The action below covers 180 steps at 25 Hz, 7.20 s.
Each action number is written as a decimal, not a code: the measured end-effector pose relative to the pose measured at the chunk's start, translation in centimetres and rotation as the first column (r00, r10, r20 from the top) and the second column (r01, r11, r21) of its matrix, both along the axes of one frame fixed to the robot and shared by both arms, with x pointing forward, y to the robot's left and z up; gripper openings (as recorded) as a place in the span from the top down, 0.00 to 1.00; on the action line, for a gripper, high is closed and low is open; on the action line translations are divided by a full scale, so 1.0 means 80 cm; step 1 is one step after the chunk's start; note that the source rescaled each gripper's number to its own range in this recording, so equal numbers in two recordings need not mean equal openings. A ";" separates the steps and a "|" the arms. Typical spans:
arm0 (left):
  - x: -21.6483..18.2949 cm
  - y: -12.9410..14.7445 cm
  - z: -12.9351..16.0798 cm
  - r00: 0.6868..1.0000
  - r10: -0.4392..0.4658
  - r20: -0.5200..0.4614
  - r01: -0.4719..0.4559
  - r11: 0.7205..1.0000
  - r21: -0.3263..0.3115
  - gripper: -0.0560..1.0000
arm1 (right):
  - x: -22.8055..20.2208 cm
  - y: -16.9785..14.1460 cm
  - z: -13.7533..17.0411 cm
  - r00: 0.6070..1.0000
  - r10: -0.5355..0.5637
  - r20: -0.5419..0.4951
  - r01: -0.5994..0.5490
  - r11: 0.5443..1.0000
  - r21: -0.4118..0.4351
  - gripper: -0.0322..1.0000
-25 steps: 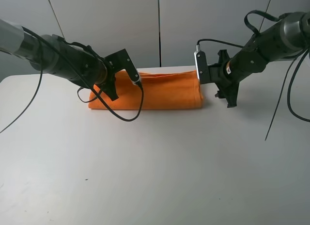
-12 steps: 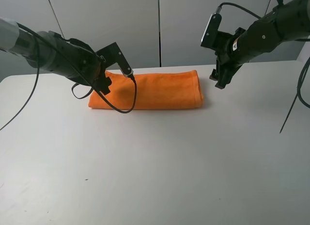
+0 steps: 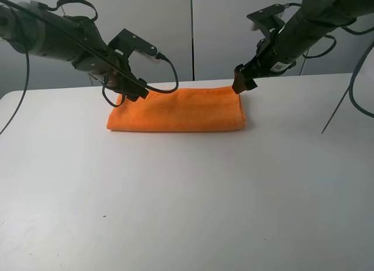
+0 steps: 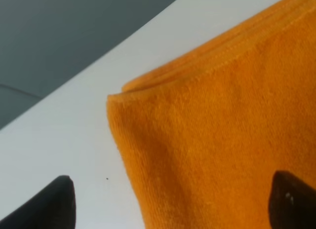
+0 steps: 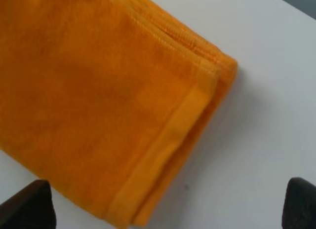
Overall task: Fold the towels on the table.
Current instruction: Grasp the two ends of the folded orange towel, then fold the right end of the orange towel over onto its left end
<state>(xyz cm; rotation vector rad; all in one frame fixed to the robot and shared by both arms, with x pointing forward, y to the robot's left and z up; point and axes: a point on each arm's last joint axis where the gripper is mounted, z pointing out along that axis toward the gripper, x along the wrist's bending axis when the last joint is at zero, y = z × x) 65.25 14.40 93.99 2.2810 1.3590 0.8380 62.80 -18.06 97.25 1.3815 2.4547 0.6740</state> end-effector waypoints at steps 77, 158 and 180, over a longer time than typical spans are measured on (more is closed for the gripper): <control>0.023 0.093 -0.094 0.862 0.131 -0.490 -0.286 0.923 -0.256 0.00 | 0.052 0.020 -0.127 0.807 -0.450 -0.382 0.517 0.851 0.089 0.00; 0.023 0.094 -0.106 0.833 0.164 -0.528 -0.321 0.921 -0.222 0.00 | 0.061 0.086 -0.080 0.766 -0.309 -0.565 0.558 0.756 0.343 0.95; 0.023 0.094 -0.106 0.836 0.153 -0.527 -0.307 0.926 -0.219 0.00 | 0.045 0.168 -0.063 0.722 -0.286 -0.630 0.653 0.582 0.484 0.95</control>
